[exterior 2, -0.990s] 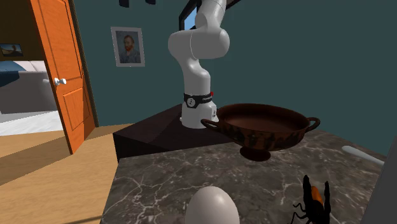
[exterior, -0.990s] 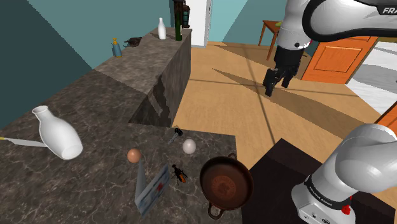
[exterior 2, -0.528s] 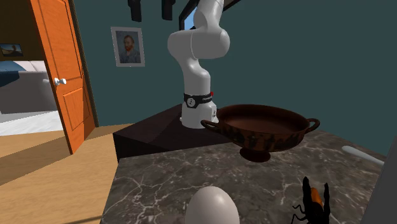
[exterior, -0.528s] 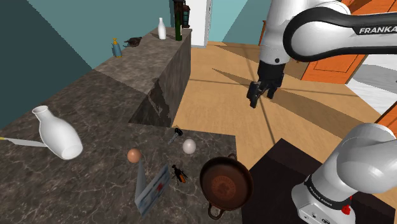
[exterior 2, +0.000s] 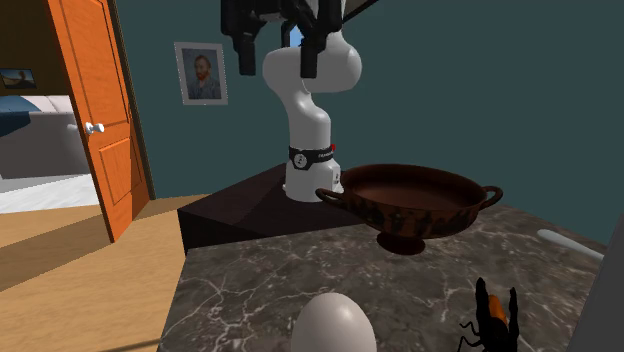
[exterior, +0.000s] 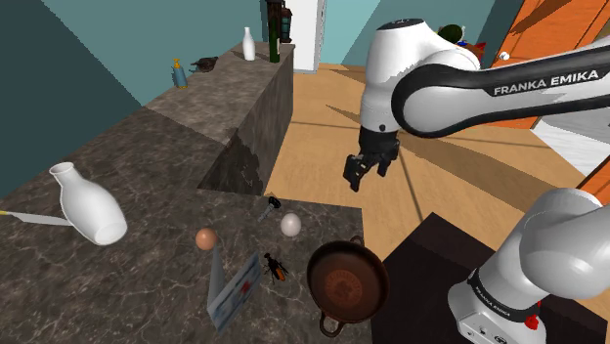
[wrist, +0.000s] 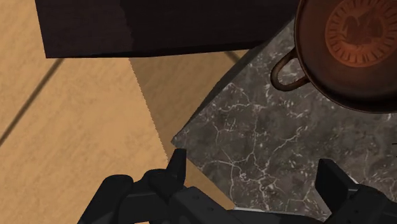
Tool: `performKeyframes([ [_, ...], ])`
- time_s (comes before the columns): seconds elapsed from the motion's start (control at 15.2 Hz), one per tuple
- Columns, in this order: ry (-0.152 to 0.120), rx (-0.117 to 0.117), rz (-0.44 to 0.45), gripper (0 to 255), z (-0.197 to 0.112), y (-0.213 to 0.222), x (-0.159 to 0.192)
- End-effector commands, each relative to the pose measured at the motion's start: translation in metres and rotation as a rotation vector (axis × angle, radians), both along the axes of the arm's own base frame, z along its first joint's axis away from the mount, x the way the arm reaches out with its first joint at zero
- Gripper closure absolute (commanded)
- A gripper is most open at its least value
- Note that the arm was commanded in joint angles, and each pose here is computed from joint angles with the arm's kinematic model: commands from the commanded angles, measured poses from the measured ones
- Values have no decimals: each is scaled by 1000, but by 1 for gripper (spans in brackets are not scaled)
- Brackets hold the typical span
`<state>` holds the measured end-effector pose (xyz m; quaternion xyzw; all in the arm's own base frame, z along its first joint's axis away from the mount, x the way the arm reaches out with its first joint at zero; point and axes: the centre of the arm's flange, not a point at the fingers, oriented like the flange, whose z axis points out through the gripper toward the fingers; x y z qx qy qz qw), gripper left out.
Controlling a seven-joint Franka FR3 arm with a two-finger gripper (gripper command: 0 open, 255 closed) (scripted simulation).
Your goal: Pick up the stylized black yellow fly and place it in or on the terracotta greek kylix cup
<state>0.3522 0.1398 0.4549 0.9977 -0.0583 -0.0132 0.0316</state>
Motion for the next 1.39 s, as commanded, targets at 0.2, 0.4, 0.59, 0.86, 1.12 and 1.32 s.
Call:
performKeyframes([
  [0.2,-5,12,8,0,-37,54,16],
  [0.4,-7,19,13,0,-58,84,26],
  [0.59,-9,25,18,0,-80,115,35],
  [0.86,-12,33,25,0,-108,157,47],
  [1.12,-15,42,32,0,-136,198,60],
  [1.32,-18,48,37,0,-156,230,69],
])
